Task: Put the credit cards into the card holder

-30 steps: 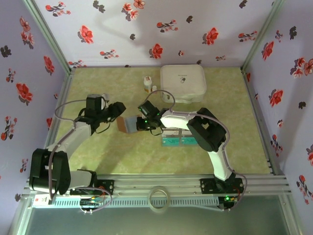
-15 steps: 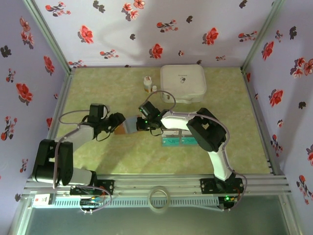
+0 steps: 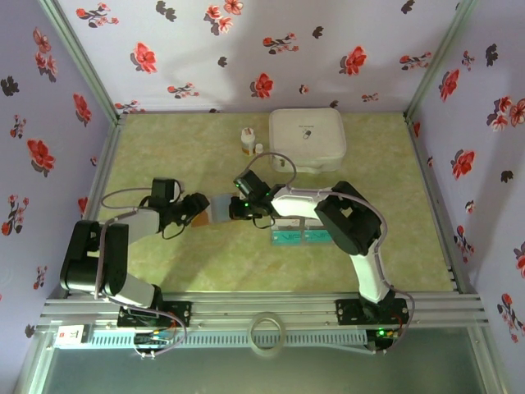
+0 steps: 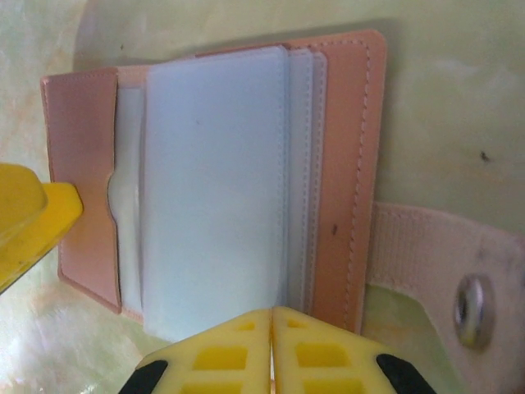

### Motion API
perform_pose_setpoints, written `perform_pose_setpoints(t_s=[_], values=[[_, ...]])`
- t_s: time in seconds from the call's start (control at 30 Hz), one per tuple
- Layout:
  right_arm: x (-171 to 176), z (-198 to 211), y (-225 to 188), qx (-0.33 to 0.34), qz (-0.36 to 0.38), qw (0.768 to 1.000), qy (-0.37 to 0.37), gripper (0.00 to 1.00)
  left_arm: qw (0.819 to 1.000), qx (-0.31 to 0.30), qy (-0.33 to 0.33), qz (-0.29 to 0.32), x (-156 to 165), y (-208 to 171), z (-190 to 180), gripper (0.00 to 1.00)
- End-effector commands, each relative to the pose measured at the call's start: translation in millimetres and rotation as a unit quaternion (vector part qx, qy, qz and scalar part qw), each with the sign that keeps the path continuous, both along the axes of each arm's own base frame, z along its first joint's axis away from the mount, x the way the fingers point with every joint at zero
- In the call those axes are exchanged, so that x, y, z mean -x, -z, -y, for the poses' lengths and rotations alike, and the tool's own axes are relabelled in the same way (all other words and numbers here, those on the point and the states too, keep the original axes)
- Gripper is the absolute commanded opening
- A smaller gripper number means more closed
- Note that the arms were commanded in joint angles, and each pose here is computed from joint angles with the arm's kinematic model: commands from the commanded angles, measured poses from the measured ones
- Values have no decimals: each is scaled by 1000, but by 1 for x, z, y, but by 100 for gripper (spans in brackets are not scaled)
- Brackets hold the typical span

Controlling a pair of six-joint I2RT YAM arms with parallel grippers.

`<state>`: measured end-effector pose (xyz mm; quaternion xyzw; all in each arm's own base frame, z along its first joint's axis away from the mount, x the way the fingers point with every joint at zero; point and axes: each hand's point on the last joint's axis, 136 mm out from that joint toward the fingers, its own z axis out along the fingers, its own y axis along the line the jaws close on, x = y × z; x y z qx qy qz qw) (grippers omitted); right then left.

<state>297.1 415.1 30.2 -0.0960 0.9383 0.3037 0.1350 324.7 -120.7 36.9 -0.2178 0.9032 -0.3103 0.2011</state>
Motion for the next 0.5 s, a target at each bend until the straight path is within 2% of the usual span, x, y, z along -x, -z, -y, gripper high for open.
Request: perform_pose_setpoints(t_s=[0.0,0.2,0.47], values=[[-5,-2,-40,-15,15,1000,-4,11,1000,-17,14,-4,-1,1,-3,54],[-9,-5,-68,-31,34,999,-8,19,999,-24,24,4,-5,-7,-2,55],[-5,6,-93,-24,58,998,-15,32,999,-31,37,16,-8,-20,-1,64]])
